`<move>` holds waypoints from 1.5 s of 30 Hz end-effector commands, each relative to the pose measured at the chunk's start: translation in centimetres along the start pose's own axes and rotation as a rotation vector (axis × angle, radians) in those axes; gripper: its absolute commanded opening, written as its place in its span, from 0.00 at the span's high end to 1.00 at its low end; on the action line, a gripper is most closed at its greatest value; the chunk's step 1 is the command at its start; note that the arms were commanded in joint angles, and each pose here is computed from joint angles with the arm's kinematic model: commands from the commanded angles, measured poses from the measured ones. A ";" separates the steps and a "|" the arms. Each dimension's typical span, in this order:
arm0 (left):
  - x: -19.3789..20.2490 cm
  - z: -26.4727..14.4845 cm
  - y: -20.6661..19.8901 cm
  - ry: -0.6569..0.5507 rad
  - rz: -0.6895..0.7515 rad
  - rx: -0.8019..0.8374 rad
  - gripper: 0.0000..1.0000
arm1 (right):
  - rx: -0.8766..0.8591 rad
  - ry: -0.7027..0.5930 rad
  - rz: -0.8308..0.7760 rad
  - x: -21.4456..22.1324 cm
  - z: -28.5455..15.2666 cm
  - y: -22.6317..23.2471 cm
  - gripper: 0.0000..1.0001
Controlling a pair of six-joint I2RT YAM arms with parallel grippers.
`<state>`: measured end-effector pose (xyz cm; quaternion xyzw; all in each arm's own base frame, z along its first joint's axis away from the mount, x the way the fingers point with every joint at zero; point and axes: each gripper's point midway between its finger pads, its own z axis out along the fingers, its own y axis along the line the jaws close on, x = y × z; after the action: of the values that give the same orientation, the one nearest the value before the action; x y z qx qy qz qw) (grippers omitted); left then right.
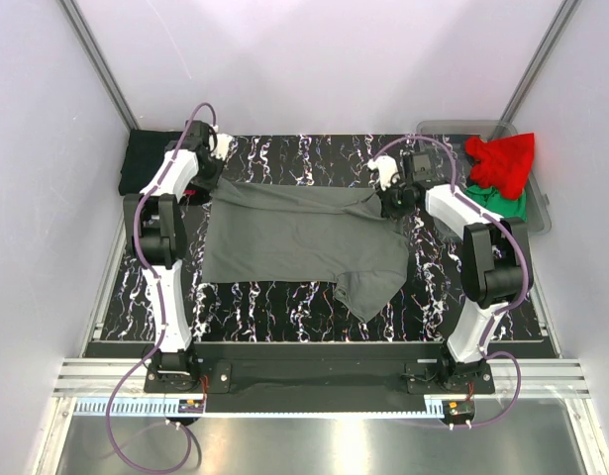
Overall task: Fold and stack the t-shirts
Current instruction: Fold the tshirt
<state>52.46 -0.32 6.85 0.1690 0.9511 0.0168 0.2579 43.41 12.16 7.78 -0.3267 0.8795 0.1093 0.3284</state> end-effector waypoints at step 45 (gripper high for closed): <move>-3.8 -0.3 -2.7 -0.064 0.122 -0.054 0.66 | -0.387 -0.003 0.090 -5.5 7.1 2.4 0.51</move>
<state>53.47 -4.56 6.89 0.2200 0.9383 0.0331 0.2646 48.60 17.63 5.48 -0.3336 0.8662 0.2704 0.2555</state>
